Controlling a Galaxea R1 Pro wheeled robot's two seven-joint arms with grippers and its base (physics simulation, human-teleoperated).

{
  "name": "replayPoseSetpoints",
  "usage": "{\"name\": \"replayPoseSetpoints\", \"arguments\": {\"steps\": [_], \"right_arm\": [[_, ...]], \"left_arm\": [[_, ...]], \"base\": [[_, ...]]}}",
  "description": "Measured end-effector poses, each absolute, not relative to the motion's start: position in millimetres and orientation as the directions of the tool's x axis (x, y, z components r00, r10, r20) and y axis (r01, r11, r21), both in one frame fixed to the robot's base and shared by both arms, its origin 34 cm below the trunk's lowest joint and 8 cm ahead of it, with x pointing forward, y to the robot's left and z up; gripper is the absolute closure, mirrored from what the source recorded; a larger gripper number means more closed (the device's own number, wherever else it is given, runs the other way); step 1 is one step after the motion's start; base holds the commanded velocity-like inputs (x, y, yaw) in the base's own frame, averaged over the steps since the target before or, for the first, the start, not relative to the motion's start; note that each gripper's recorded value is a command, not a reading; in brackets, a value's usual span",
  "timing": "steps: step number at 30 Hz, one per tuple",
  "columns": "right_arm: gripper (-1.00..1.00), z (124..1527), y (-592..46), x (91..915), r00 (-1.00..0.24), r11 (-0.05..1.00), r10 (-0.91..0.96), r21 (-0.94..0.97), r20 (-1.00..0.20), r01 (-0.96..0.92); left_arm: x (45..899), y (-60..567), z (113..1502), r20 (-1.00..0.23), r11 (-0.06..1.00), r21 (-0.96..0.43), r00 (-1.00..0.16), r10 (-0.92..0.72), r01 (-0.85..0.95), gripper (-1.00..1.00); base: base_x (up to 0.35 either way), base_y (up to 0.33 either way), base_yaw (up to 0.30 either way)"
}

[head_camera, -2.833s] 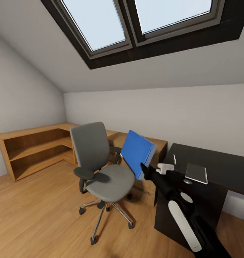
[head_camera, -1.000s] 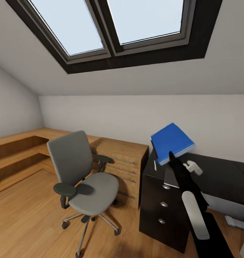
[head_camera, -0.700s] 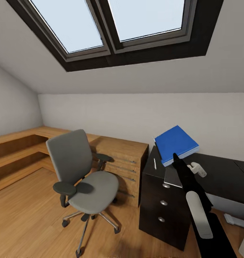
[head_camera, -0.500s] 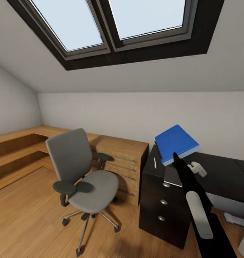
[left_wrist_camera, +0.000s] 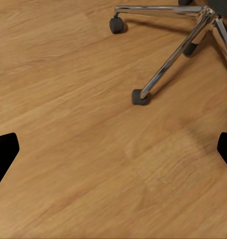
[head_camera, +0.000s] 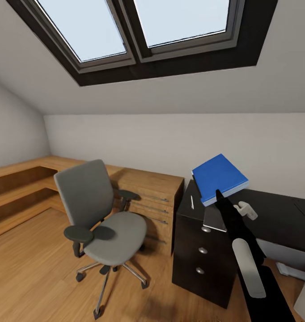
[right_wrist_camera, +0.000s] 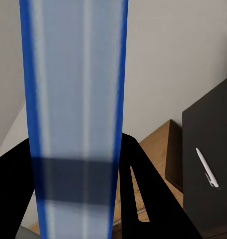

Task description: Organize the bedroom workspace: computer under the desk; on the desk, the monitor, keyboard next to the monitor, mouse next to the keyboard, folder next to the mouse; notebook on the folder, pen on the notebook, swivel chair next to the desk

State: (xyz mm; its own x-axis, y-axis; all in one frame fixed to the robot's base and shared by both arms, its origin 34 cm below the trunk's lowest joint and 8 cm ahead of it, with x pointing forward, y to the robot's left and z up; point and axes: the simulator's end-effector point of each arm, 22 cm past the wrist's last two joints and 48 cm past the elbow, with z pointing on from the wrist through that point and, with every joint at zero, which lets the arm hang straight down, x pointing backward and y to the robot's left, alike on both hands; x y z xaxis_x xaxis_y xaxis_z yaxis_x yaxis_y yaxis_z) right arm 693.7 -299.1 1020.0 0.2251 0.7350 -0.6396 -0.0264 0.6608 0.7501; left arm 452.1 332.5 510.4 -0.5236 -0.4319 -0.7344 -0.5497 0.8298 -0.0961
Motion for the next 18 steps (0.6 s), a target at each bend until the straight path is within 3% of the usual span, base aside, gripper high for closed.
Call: {"name": "replayPoseSetpoints", "arguments": {"steps": [10, 18], "right_arm": [[1.0, 1010.4, -307.6, 696.3, 0.225, 0.653, 0.738, 0.757, -0.636, -0.004], [1.0, 975.5, -334.1, 702.7, 0.201, 0.5, 0.843, 0.865, -0.498, 0.047]], "left_arm": [[448.8, 332.3, 506.4, -0.728, 0.83, -0.09, -0.533, -0.432, -0.55, -1.0], [447.9, 333.1, 510.3, -0.729, 0.829, -0.087, -0.532, -0.431, -0.553, -1.0]], "base": [[0.0, 0.0, -0.19], [0.0, 0.0, -0.204]]}}
